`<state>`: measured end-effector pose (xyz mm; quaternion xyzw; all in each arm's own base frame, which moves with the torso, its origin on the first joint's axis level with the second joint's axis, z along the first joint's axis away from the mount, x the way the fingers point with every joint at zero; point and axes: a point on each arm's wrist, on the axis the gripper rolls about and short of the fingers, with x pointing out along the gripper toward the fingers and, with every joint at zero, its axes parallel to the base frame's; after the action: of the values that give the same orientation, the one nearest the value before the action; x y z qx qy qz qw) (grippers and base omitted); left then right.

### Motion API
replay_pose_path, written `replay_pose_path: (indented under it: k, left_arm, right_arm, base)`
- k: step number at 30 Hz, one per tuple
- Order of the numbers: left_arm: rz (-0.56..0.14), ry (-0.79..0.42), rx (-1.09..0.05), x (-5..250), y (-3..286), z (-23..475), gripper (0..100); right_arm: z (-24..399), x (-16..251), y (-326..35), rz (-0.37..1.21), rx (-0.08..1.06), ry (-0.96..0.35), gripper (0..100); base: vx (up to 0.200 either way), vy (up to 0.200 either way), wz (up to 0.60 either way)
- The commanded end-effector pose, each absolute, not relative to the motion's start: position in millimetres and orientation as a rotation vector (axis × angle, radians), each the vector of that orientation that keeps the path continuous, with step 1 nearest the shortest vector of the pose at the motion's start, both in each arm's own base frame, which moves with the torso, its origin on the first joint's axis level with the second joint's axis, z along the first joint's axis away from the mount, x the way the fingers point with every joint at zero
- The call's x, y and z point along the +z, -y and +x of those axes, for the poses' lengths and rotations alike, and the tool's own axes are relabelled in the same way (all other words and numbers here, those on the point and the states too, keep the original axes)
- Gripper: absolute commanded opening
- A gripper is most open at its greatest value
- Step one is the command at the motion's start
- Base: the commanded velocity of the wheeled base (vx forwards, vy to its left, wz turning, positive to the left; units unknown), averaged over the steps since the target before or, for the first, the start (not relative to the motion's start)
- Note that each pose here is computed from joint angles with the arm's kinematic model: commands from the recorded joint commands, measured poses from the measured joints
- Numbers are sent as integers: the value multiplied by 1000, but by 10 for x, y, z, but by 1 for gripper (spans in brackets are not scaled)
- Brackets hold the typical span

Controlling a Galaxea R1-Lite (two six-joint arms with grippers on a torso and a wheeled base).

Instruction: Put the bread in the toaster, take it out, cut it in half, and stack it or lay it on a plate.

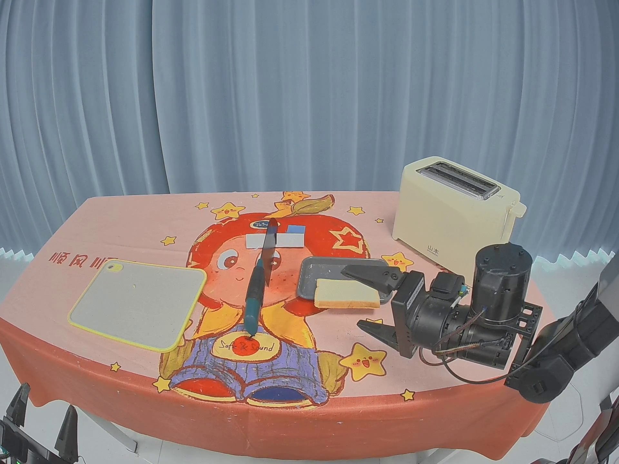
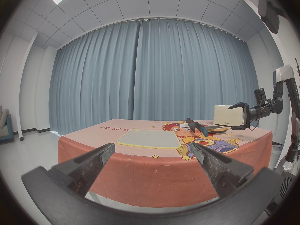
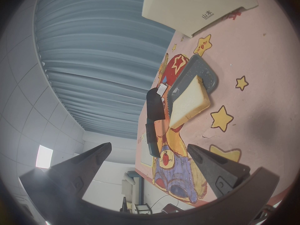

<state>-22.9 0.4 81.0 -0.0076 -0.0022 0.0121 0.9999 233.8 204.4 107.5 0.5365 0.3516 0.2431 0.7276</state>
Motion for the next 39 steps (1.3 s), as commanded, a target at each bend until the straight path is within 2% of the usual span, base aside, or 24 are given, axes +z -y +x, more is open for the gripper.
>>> replay_pose_path:
  k: [1,23,39]
  left_arm:
    - [-15,-7,26,760,-5,-220,100]
    - [-15,-7,25,760,-4,-220,100]
    - [-15,-7,26,760,-5,-220,100]
  right_arm:
    - [2396,1048,-2077,1203,524,-783,100]
    - [2688,758,-2123,1241,450,-846,100]
    - [2866,789,-2075,1279,434,-802,100]
  base:
    - [0,0,0]
    - [0,0,0]
    - [0,0,0]
